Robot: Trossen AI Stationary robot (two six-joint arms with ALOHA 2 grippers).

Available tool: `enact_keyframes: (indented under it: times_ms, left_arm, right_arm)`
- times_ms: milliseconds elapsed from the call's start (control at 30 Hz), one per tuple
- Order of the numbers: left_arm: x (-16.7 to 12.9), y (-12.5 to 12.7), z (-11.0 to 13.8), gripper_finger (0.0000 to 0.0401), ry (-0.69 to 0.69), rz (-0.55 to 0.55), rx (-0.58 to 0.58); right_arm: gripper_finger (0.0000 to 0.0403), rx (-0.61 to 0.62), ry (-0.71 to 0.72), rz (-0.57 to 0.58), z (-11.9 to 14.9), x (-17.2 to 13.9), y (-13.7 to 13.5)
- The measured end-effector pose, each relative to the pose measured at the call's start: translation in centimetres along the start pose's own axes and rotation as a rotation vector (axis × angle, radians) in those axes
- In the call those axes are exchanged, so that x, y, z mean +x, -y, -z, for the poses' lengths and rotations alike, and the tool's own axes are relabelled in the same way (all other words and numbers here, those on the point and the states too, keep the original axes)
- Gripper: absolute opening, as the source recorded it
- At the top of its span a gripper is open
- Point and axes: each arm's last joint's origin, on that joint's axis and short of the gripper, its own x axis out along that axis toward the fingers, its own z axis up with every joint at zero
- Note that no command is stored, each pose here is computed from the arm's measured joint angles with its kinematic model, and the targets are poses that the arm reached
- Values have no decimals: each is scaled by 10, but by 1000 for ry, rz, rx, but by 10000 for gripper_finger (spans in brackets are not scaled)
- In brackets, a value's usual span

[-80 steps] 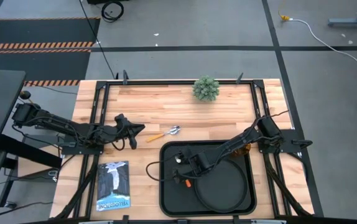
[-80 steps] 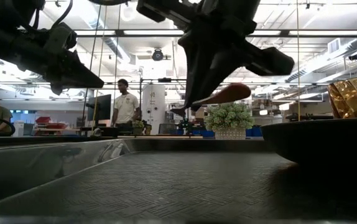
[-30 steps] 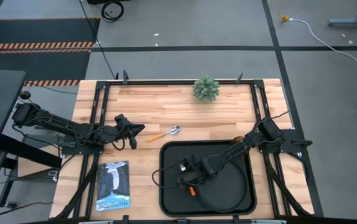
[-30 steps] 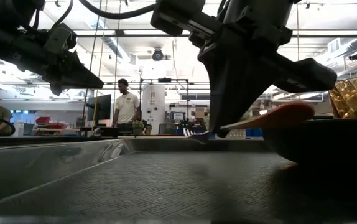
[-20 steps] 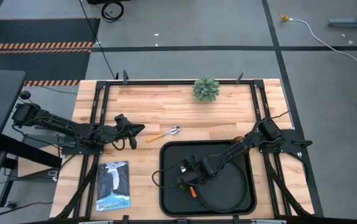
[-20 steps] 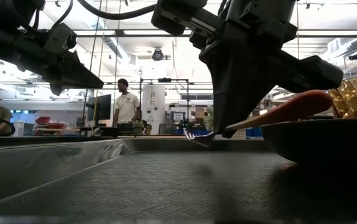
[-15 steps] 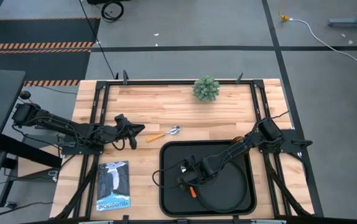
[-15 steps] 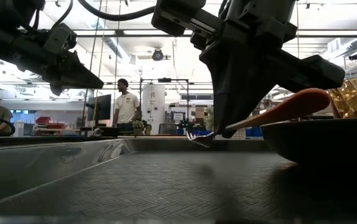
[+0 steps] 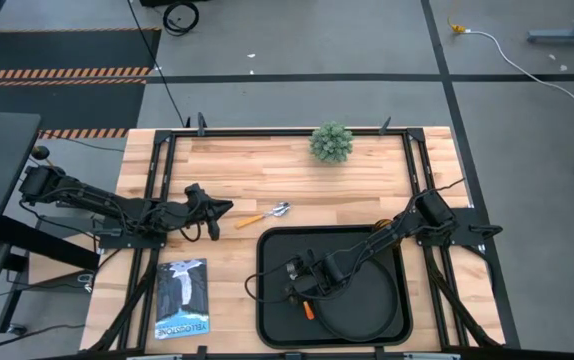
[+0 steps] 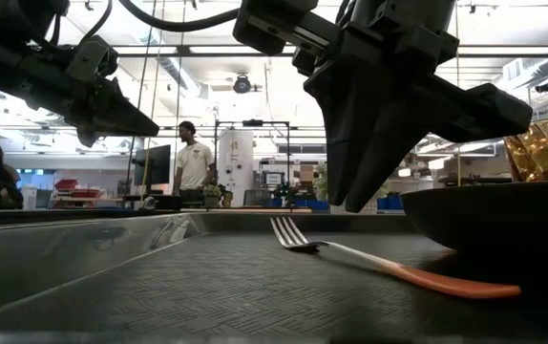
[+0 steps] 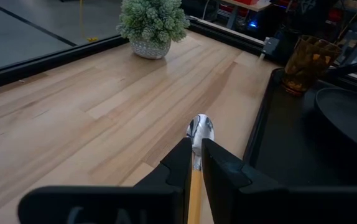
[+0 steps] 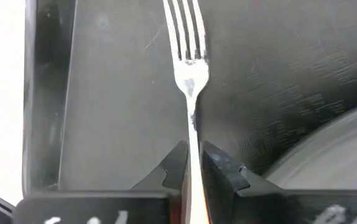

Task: Pick and place plate/cup/fork/spoon on tray
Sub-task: Put the orange fork beside the black plate on the black tray

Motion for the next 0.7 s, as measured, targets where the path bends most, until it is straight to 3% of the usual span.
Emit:
enact_keyframes:
  times_ms: [367,533,700]
  left_arm:
    - [0,0,0,43,-1,1,0]
    - [0,0,0,43,-1,1,5]
    - [0,0,0,43,-1,2,5]
  right_arm:
    - [55,-49,-12,-12,-1,0,-1]
    - [54,-235,22,-77,-10,1,-9]
    - [54,-499,97,-106,-27,2,-16]
